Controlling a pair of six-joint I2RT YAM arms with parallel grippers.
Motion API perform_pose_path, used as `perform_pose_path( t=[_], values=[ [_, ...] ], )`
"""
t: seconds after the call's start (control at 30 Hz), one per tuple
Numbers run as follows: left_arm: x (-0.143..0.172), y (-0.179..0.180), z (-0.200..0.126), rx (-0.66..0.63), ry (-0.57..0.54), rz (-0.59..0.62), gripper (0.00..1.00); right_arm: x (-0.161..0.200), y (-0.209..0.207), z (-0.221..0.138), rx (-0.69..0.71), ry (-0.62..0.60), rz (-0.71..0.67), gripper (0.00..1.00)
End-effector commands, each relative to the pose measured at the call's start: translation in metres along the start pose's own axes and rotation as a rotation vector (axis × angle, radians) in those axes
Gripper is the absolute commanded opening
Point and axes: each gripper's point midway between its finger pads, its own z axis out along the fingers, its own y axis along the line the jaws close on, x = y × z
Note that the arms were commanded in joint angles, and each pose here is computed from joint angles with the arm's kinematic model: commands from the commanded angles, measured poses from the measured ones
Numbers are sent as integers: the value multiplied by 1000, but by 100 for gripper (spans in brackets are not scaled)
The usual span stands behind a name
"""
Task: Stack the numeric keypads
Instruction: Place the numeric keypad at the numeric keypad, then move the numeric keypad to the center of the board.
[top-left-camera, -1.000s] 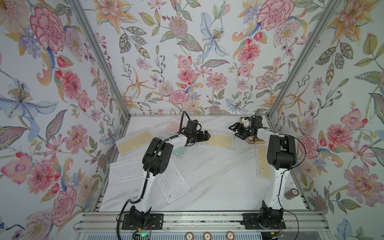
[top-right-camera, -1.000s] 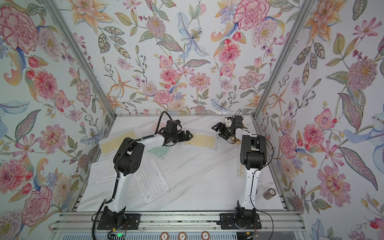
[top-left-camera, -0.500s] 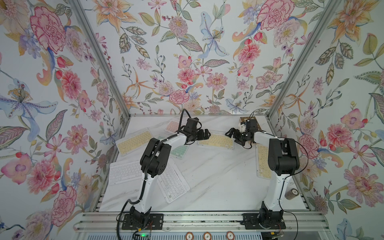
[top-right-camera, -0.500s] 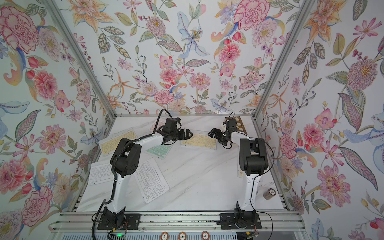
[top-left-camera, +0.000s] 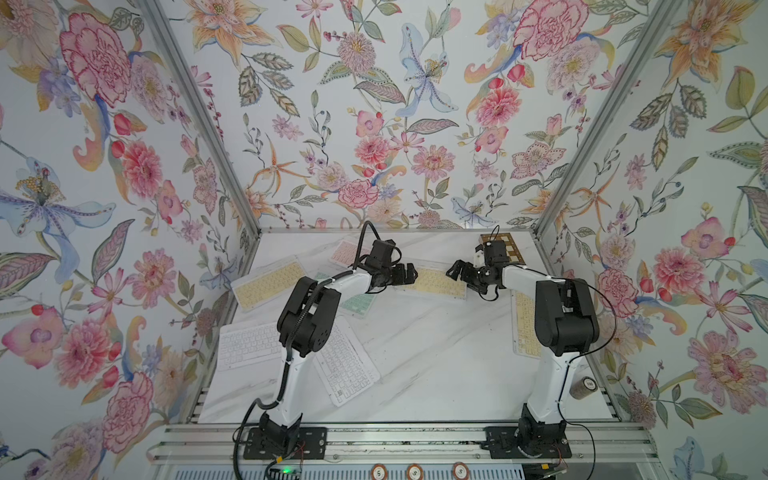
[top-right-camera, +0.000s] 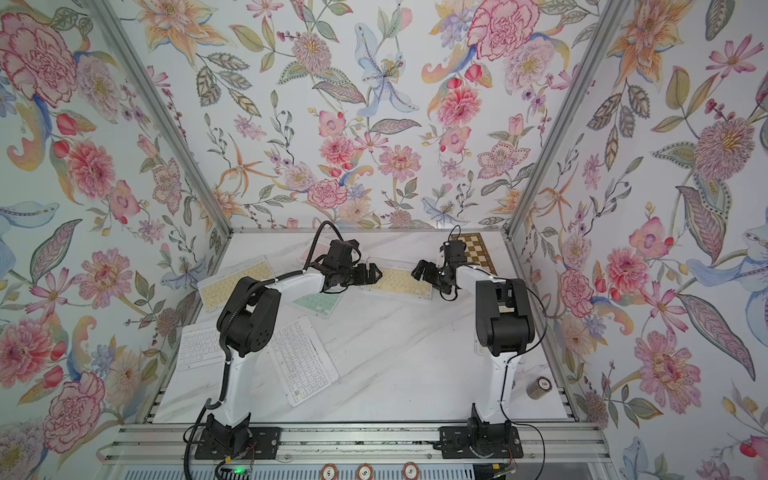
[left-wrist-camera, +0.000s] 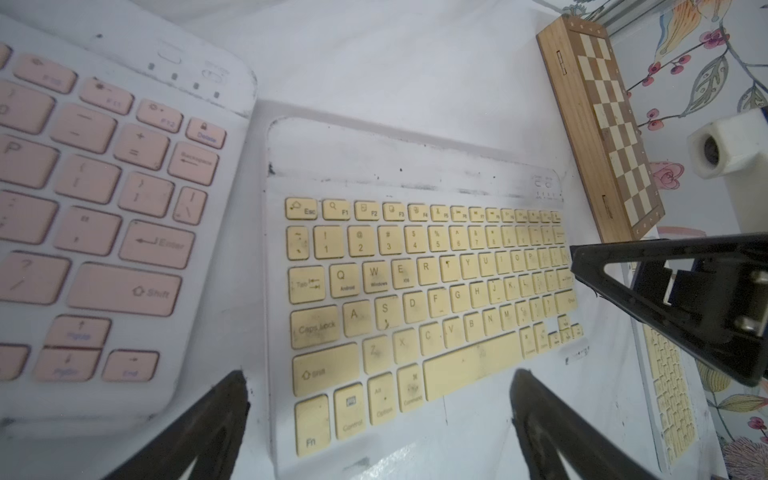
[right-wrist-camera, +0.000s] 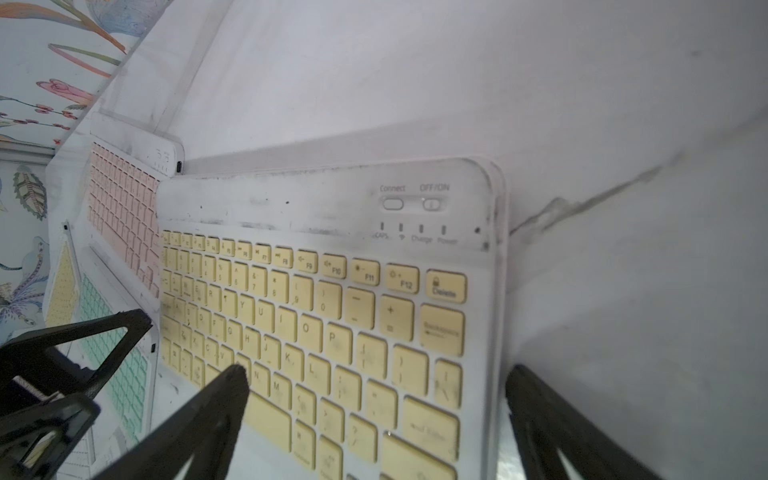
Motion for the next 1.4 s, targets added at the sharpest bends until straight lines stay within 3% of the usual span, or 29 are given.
perform_pose_path(
  t=[0.0, 0.23, 0.43, 0.57, 0.73, 1.0, 1.2, 1.37],
  values=[
    [-14, -8, -28, -14, -46, 40, 99, 9, -3, -15, 27, 12, -2, 99],
    [-4, 2, -66, -76, -49, 62, 99, 23, 5, -43, 29, -11, -17, 99],
    [48, 61, -106, -319, 35, 72, 99, 65, 38, -57, 25, 16, -130, 99],
    [84, 98, -132, -397, 80, 6, 99, 100, 67, -55, 11, 56, -224, 99],
    [108, 128, -177, -519, 26, -74, 99, 139, 105, -38, -29, 126, -357, 99],
    [156, 166, -214, -659, 48, -197, 99, 162, 126, -22, -70, 184, -416, 99],
    [184, 180, -226, -620, 32, -321, 99, 165, 125, -21, -83, 191, -425, 99],
    [199, 182, -232, -583, 16, -349, 99, 168, 119, -21, -97, 200, -409, 99]
  ],
)
